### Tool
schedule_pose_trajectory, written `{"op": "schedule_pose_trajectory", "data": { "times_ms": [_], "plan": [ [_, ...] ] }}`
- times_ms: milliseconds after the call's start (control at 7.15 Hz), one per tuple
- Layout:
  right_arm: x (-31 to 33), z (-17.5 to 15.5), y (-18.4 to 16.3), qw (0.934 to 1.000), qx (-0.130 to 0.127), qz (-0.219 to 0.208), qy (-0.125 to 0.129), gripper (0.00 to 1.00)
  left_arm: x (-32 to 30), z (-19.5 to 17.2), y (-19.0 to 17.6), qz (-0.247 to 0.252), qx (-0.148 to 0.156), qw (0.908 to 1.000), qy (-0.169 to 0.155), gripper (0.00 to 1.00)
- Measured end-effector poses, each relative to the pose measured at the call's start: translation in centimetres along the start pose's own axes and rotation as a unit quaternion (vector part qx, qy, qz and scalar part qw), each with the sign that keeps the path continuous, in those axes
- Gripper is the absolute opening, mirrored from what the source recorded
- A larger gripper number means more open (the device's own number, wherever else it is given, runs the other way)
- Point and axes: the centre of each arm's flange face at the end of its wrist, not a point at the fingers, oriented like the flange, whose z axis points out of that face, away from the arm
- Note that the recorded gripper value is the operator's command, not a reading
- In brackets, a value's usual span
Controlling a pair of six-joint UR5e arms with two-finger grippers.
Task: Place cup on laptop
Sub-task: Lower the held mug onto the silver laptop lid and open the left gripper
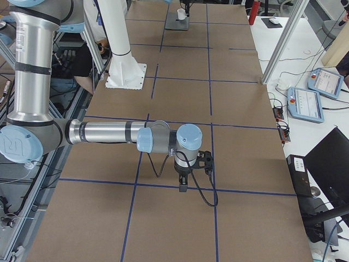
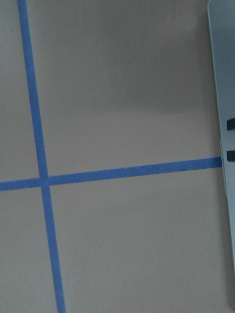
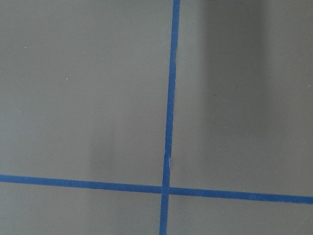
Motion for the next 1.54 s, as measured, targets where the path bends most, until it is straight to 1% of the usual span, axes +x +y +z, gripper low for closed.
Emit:
{"op": "schedule_pose_trajectory", "data": {
  "times_ms": [419,839,978,1118,1258,1398,1538],
  "plan": [
    [0.0,0.0,0.0,1.0,0.0,0.0,0.0,1.0,-0.7,0.5,1.3,-0.018,-0.017,0.9997,0.0,0.0],
    [0.0,0.0,0.0,1.0,0.0,0.0,0.0,1.0,-0.3,1.2,2.4,-0.03,-0.044,0.9984,0.017,0.0],
    [0.0,0.0,0.0,1.0,0.0,0.0,0.001,1.0,0.0,1.4,2.6,-0.028,-0.049,0.9982,0.018,0.07],
    [0.0,0.0,0.0,1.0,0.0,0.0,0.001,1.0,0.1,1.5,2.6,-0.027,-0.051,0.9982,0.018,0.55],
    [0.0,0.0,0.0,1.0,0.0,0.0,0.0,1.0,0.1,1.6,2.7,-0.025,-0.052,0.9982,0.018,0.64],
    [0.0,0.0,0.0,1.0,0.0,0.0,0.0,1.0,0.0,1.7,2.7,-0.022,-0.052,0.9983,0.016,0.77],
    [0.0,0.0,0.0,1.0,0.0,0.0,0.0,1.0,0.0,1.7,2.7,-0.021,-0.052,0.9983,0.015,0.99]
  ]
}}
